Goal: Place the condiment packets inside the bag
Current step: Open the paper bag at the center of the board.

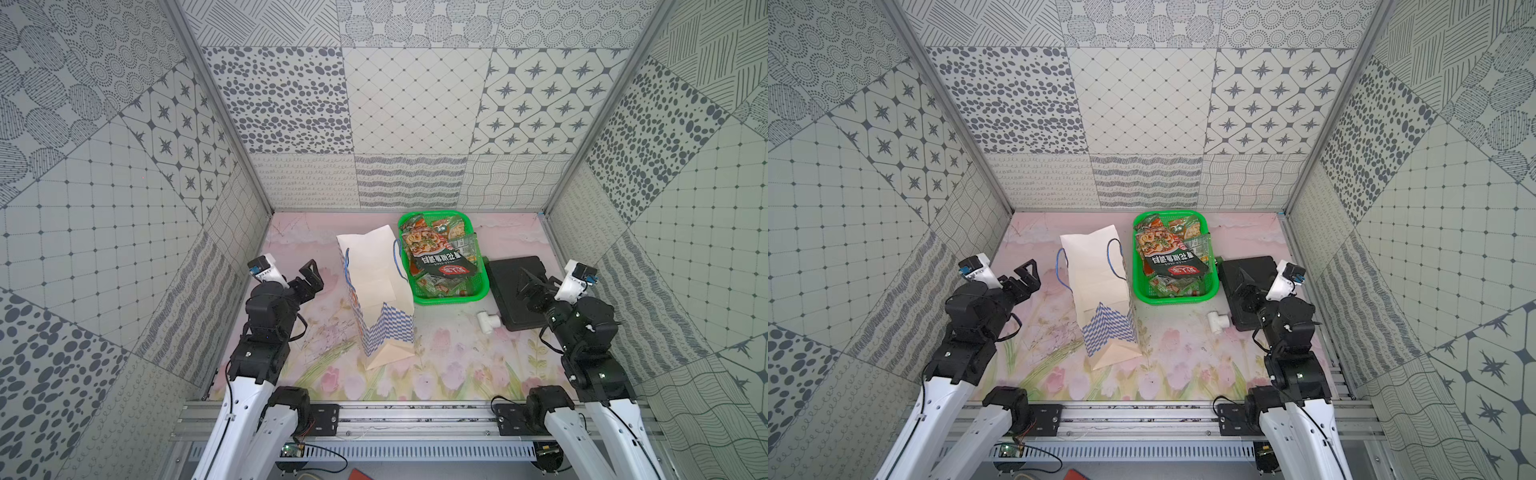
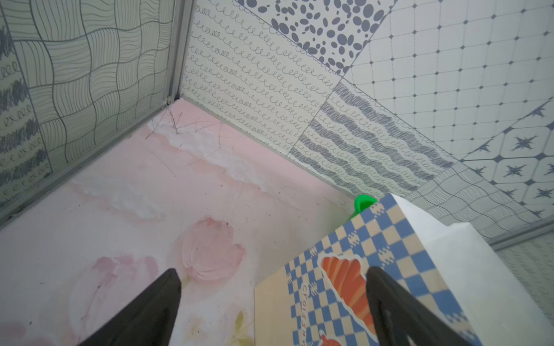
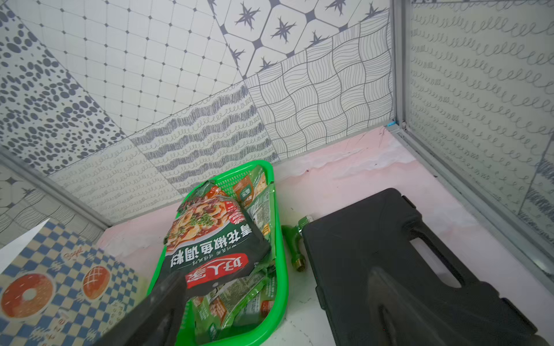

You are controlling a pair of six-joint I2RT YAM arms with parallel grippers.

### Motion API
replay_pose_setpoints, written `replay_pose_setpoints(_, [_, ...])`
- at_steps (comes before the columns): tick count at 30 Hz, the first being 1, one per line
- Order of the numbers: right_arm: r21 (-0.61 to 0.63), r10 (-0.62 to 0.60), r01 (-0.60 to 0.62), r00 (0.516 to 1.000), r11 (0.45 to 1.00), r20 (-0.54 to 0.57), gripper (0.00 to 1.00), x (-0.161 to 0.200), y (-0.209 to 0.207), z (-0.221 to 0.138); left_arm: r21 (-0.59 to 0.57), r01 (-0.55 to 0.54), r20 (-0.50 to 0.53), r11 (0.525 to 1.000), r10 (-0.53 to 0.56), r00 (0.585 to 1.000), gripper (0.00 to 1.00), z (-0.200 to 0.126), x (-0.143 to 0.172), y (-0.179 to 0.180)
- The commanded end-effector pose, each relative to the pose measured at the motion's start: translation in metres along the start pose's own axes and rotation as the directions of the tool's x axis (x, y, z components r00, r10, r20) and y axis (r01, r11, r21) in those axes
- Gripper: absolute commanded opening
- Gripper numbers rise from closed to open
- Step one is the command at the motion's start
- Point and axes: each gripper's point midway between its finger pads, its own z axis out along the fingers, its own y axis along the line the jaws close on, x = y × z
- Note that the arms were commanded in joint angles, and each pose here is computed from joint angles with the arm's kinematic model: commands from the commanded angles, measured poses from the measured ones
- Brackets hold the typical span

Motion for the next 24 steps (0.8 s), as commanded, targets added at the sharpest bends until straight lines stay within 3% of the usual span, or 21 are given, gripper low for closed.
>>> replay_pose_setpoints(1, [-0.16,0.071,-0.1,0.981,0.982,-0.178,0.97,0.03,0.03,-0.017,0.109,0.188,-0.269,0.976,-0.153,0.951,0.99,-0.046,0.043,-0.022])
replay_pose_setpoints(4, [-0.278,0.101,-0.18,0.956,0.944,-0.275,0.97,0.048,0.051,-0.026,0.193,0.219,-0.295,0.956,-0.156,0.943,1.0,-0.065,0.042,-0.037])
replay_pose_setpoints(7, [-0.359,0.119,-0.251,0.929,0.899,-0.35,0.97,0.058,0.068,-0.033,0.17,0.307,-0.338,0.936,-0.237,0.911,1.0,-0.079,0.049,-0.036])
replay_pose_setpoints(11, [-0.489,0.116,-0.34,0.895,0.803,-0.431,0.97,0.059,0.097,-0.037,0.236,0.358,-0.369,0.903,-0.257,0.893,0.99,-0.104,0.045,-0.05])
replay_pose_setpoints(16, [-0.597,0.149,-0.415,0.884,0.686,-0.443,0.97,0.039,0.124,-0.037,0.371,0.457,-0.501,0.808,-0.241,0.831,0.99,-0.119,0.045,-0.089])
replay_pose_setpoints(20, [-0.632,0.084,-0.367,0.899,0.682,-0.431,0.97,0.03,0.147,-0.036,0.41,0.47,-0.545,0.782,-0.203,0.813,0.99,-0.123,0.038,-0.106])
replay_pose_setpoints(24, [-0.65,-0.031,-0.285,0.903,0.704,-0.429,0.97,0.038,0.178,-0.028,0.473,0.432,-0.507,0.768,-0.164,0.846,0.99,-0.133,0.015,-0.121])
